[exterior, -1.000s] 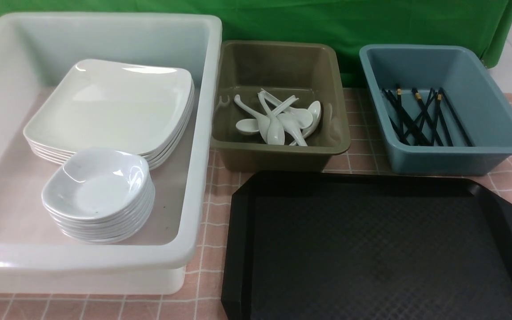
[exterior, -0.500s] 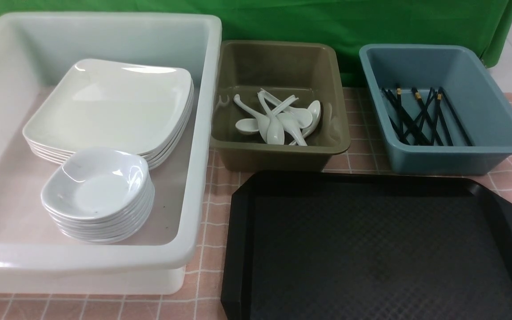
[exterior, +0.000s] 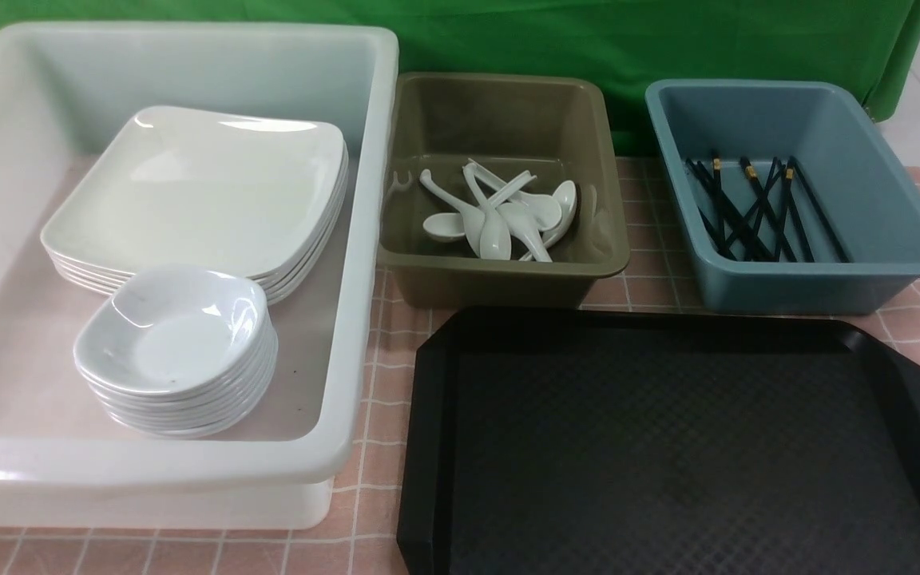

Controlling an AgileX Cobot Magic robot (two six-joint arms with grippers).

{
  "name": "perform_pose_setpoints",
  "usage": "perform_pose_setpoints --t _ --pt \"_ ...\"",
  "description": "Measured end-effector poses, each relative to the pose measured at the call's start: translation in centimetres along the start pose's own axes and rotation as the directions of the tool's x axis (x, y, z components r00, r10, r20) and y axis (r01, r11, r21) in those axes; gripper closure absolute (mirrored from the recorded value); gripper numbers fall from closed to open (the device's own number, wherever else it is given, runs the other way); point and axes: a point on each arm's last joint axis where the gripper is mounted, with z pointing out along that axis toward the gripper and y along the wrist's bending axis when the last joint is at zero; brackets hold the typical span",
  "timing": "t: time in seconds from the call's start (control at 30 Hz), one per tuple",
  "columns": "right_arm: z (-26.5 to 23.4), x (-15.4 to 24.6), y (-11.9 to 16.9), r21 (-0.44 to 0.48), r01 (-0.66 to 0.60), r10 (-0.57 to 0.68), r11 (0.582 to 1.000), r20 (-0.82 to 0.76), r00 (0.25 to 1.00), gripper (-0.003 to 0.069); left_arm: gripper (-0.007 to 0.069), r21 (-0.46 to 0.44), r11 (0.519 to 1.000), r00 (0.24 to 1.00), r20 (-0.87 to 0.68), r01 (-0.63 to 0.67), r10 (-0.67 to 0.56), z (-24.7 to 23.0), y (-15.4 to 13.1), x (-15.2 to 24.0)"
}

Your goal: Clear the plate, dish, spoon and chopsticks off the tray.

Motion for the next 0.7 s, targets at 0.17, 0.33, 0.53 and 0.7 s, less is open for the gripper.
perform_pose_setpoints --t 0.17,0.33,0.53,0.7 --pt "0.0 0.0 0.0 -0.004 0.002 -0.002 1.000 -0.001 1.000 0.0455 0.0620 0.000 1.000 1.000 0.000 0.000 0.000 0.0 0.0 0.0" --pt "-0.1 0.3 1.6 -0.173 0.018 -0.024 0.985 -0.032 0.999 0.0447 0.0620 0.000 1.000 1.000 0.000 0.000 0.000 0.0 0.0 0.0" --pt "0.0 -0.1 3.7 -0.378 -0.023 0.024 0.925 -0.002 1.000 0.0435 0.0620 0.000 1.000 1.000 0.000 0.000 0.000 0.0 0.0 0.0" --pt "0.8 0.1 4.1 -0.387 -0.024 0.013 0.922 -0.030 0.999 0.0424 0.0620 0.000 1.000 1.000 0.000 0.000 0.000 0.0 0.0 0.0"
